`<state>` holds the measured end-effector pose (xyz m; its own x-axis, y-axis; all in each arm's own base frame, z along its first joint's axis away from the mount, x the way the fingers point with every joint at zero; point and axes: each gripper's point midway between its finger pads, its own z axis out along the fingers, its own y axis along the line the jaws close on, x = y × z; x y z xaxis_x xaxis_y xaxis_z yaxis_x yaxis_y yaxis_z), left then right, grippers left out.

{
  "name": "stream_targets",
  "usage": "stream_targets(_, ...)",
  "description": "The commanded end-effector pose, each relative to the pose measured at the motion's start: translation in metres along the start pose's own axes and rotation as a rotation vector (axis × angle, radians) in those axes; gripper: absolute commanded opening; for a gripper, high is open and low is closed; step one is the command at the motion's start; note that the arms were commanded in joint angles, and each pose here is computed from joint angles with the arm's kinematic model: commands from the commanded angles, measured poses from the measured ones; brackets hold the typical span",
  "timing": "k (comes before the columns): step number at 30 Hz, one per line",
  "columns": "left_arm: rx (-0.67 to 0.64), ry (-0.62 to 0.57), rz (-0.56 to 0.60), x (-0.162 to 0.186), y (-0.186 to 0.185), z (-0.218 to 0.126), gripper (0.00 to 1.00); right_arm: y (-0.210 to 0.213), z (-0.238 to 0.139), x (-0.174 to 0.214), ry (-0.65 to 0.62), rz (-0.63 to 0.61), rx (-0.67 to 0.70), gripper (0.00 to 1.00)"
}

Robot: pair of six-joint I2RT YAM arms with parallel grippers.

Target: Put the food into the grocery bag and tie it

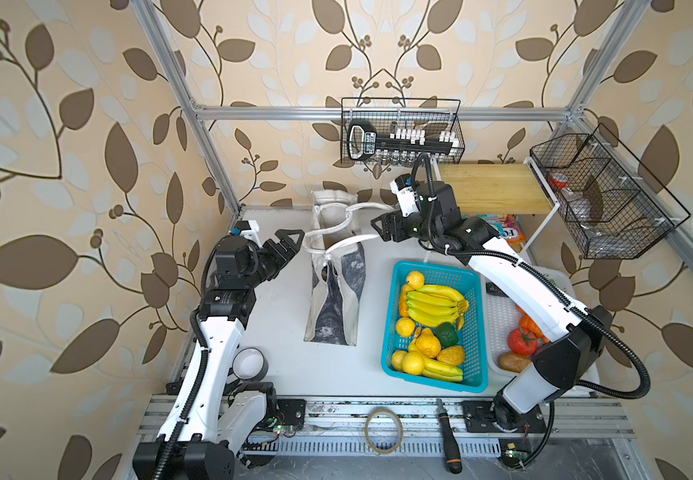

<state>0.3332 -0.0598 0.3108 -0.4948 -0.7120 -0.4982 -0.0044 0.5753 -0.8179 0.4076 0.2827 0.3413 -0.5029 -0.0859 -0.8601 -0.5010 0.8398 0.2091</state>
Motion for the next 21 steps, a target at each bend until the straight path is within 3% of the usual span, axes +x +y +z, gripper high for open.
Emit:
stream_targets(1, -0.003, -0.045, 0.075, -0.011, -0.014, -0.010, 0.99, 0.008, -0.024, -0.025, -0.068, -0.036, 0.012, 0.87)
stream_targets(5, 0.003, -0.060, 0.085, -0.015, -0.018, -0.012, 0.99, 0.012, -0.039, -0.037, -0.110, -0.040, 0.007, 1.00)
stream_targets(13, -0.014, -0.070, 0.120, -0.020, -0.023, -0.018, 0.99, 0.017, -0.072, -0.052, -0.166, -0.060, 0.018, 1.00)
stream_targets(21, -0.129, -0.136, 0.221, -0.029, -0.011, -0.039, 0.99, 0.009, -0.155, -0.039, -0.248, -0.073, 0.059, 1.00)
